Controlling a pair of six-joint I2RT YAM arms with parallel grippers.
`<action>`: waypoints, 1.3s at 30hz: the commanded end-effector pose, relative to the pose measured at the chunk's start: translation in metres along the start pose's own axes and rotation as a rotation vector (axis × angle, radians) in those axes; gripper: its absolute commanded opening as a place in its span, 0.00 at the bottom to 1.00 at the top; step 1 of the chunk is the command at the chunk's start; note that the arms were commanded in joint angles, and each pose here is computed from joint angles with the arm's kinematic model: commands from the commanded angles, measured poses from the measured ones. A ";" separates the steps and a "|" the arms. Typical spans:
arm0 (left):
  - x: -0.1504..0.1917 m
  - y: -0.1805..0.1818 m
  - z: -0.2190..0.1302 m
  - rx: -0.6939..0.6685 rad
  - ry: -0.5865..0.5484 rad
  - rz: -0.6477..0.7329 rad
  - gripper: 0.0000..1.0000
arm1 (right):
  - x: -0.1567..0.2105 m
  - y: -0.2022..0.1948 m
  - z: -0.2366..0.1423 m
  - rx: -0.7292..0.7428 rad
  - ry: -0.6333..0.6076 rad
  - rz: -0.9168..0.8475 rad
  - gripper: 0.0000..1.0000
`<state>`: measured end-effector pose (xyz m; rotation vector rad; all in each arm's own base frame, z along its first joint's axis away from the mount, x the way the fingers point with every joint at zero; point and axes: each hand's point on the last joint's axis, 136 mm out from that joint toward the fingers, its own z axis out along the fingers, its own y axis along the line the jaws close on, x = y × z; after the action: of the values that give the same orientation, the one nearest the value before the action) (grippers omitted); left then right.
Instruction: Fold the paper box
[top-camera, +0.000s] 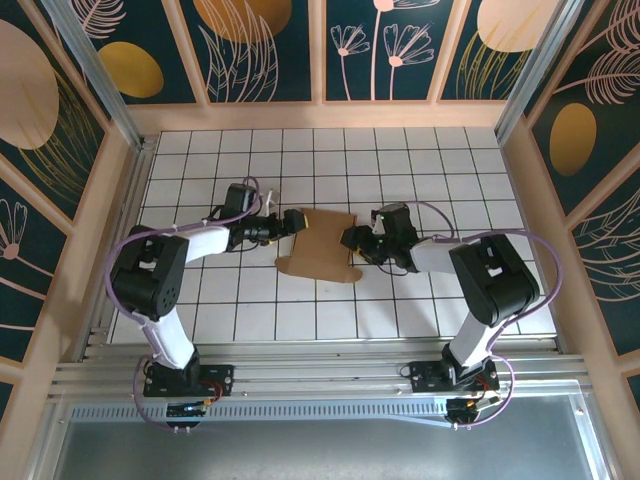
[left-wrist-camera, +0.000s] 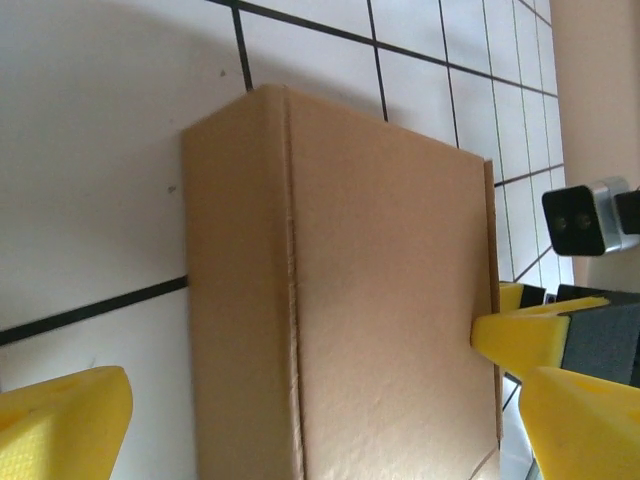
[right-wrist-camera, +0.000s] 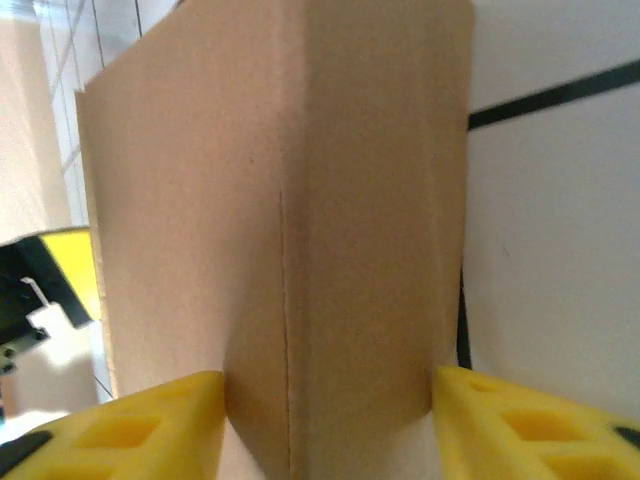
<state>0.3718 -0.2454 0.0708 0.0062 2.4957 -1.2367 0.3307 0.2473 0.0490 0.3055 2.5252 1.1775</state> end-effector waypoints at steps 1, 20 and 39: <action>0.011 -0.008 0.013 0.079 0.078 0.009 0.99 | -0.008 -0.002 0.006 -0.011 -0.033 0.024 0.48; 0.004 -0.041 0.001 0.101 0.071 -0.013 0.99 | 0.004 -0.101 0.001 0.214 -0.016 0.154 0.24; -0.012 -0.024 0.052 0.085 0.107 -0.079 0.85 | 0.003 -0.109 -0.011 0.178 0.005 0.149 0.24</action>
<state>0.4016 -0.2790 0.0565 -0.0622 2.5610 -1.2906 0.3633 0.2093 0.0457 0.3353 2.3840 1.2463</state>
